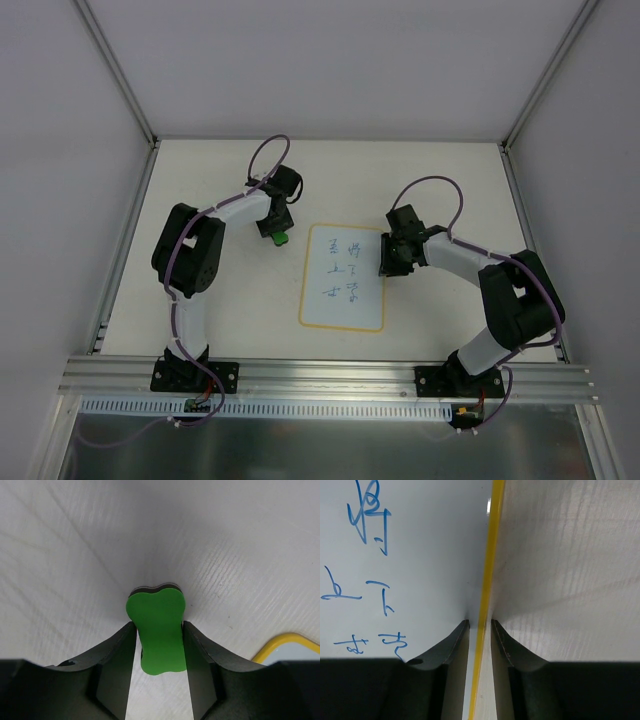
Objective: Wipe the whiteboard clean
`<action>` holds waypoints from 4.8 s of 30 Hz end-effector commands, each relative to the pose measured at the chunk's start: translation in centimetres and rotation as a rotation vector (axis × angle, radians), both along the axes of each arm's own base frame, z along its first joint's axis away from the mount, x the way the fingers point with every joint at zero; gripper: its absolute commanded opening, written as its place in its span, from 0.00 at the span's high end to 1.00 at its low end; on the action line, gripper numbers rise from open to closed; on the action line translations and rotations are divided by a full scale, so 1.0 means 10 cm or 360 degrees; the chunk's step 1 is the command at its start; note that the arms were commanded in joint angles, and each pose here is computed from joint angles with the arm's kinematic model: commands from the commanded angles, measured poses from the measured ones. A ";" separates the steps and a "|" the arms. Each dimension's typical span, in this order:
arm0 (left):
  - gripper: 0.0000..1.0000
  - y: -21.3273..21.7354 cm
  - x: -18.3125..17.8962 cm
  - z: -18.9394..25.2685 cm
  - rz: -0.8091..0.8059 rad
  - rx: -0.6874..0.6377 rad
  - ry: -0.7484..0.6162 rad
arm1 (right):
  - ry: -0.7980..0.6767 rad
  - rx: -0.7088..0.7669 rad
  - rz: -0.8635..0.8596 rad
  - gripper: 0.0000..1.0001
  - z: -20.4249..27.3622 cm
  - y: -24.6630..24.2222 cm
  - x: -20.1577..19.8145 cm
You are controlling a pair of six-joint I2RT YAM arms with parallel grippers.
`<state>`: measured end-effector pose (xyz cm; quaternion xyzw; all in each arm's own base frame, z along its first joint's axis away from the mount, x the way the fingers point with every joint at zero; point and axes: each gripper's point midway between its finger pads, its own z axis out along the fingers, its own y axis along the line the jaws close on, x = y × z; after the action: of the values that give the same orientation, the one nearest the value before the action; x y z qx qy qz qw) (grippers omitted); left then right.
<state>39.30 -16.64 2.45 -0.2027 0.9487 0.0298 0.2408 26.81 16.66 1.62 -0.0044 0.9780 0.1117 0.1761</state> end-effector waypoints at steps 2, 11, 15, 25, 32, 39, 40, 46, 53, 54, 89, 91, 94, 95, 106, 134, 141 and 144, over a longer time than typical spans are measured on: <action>0.59 -0.03 0.04 0.10 0.0015 0.0005 -0.0034 | 0.0054 -0.0007 0.0048 0.72 -0.10 0.04 -0.10; 0.76 -0.17 0.02 0.26 -0.0159 0.0021 -0.0070 | 0.0060 -0.0012 0.0060 0.72 -0.12 0.05 -0.11; 0.77 -0.45 0.00 0.47 -0.0454 0.0047 -0.0118 | 0.0064 -0.0020 0.0052 0.72 -0.14 0.04 -0.11; 0.77 -1.18 -0.18 0.52 -0.0928 0.0013 -0.0116 | 0.0068 -0.0004 0.0028 0.74 -0.21 0.05 -0.11; 0.77 -1.31 -0.26 0.49 -0.1029 0.0008 -0.0099 | 0.0037 0.0029 -0.0051 0.74 -0.26 0.05 -0.10; 0.77 -1.31 -0.27 0.50 -0.1057 0.0019 -0.0104 | 0.0006 0.0071 -0.0089 0.73 -0.25 0.07 -0.10; 0.77 -1.31 -0.25 0.50 -0.1057 0.0030 -0.0107 | 0.0005 0.0069 -0.0092 0.73 -0.25 0.07 -0.09; 0.77 -1.30 -0.16 0.37 -0.1060 0.0103 -0.0094 | 0.0030 0.0058 -0.0110 0.86 -0.29 0.05 -0.12; 0.79 -1.21 -0.10 0.13 -0.1034 0.0215 -0.0038 | 0.0041 0.0053 -0.0120 0.94 -0.32 0.04 -0.13; 0.79 -1.20 -0.10 0.08 -0.1031 0.0220 -0.0024 | 0.0041 0.0058 -0.0118 0.95 -0.31 0.05 -0.13; 0.96 -0.57 -0.30 -0.21 -0.0741 0.0134 0.0198 | 0.0088 0.0045 -0.0125 1.00 -0.39 0.05 -0.15; 0.96 -0.57 -0.31 -0.23 -0.0755 0.0136 0.0211 | 0.0089 0.0047 -0.0124 1.00 -0.39 0.05 -0.15; 0.96 -0.63 -0.35 -0.28 -0.0761 0.0088 0.0244 | 0.0097 0.0050 -0.0113 1.00 -0.39 0.06 -0.15; 0.96 -0.67 -0.35 -0.27 -0.0770 0.0074 0.0238 | 0.0100 0.0056 -0.0110 1.00 -0.39 0.07 -0.15; 0.96 -1.52 -0.47 -0.25 -0.1080 -0.0034 0.0196 | 0.0103 0.0085 -0.0091 1.00 -0.38 0.11 -0.16; 1.00 -1.36 -1.35 -0.37 -0.1145 0.0021 0.0494 | 0.0114 0.0063 -0.0142 1.00 -0.38 0.07 -0.18; 1.00 -0.86 -1.22 -0.22 -0.0975 0.0100 0.0460 | 0.0114 0.0058 -0.0144 1.00 -0.38 0.06 -0.17; 1.00 -0.63 -1.17 -0.24 -0.0910 0.0127 0.0480 | 0.0121 0.0061 -0.0141 1.00 -0.39 0.07 -0.18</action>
<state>30.38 -29.54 2.43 0.1154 0.9734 -0.0521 0.1908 28.80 20.29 1.50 0.0427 0.9552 0.1975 0.2164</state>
